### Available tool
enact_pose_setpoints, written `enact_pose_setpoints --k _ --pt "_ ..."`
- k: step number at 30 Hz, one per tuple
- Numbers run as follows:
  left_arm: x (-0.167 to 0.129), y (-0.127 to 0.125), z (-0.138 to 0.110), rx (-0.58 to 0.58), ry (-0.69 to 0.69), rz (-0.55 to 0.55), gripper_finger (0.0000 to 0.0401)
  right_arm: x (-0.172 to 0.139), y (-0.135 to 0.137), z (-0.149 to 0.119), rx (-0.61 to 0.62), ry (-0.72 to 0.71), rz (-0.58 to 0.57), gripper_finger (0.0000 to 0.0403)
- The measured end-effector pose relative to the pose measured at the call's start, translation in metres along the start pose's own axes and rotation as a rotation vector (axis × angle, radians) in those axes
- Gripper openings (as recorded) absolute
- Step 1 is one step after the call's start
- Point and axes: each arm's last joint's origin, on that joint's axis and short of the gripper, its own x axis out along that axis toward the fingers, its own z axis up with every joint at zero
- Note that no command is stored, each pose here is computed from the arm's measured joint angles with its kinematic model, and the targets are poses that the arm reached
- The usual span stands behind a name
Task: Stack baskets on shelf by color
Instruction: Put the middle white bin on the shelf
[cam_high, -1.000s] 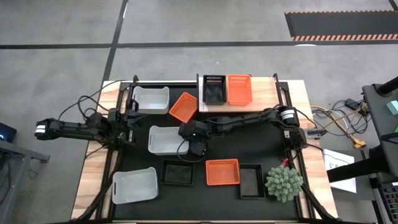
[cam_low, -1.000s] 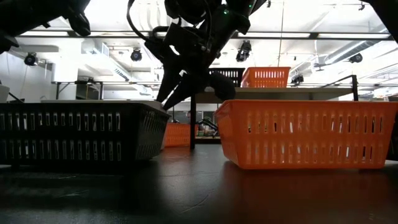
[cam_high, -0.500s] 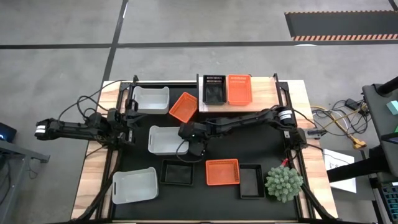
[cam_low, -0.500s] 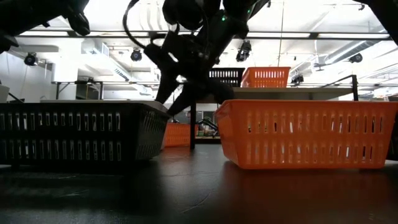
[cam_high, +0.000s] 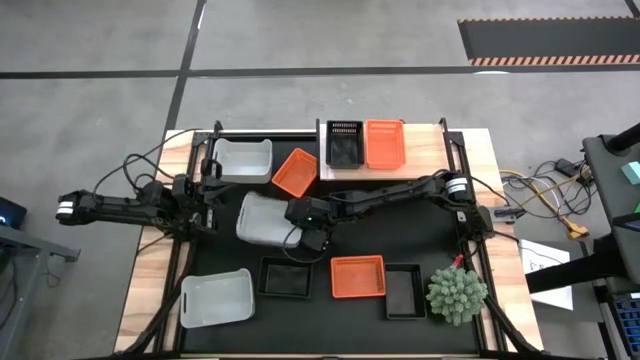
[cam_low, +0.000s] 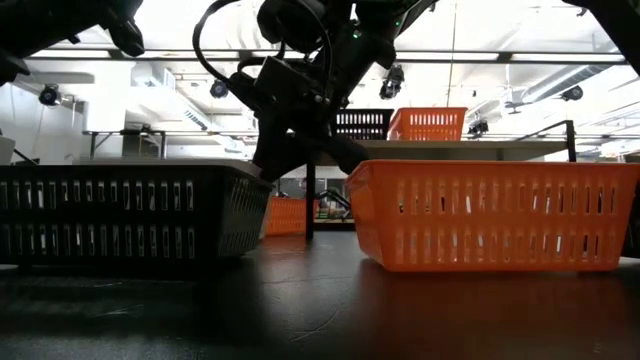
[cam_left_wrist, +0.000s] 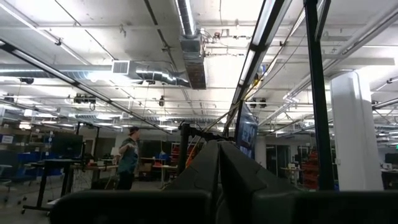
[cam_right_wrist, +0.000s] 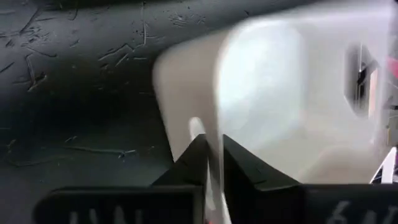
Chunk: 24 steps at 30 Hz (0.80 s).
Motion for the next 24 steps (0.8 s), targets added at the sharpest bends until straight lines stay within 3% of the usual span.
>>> enact_pose_setpoints --k 6,13,18,24 --pt "0.0 0.0 0.0 0.0 0.0 0.0 0.0 -0.009 -0.002 0.004 -0.003 -0.005 -0.001 0.0009" --pt "0.0 0.0 0.0 -0.001 0.001 0.0 0.0 -0.05 -0.013 0.021 0.015 -0.022 -0.079 0.0008" --pt "0.0 0.0 0.0 -0.001 0.0 0.0 0.0 -0.089 -0.019 0.037 0.111 0.1 -0.155 0.0008" --pt "0.0 0.0 0.0 -0.002 -0.002 -0.001 0.0 -0.13 -0.025 0.056 0.315 0.278 -0.215 0.0008"
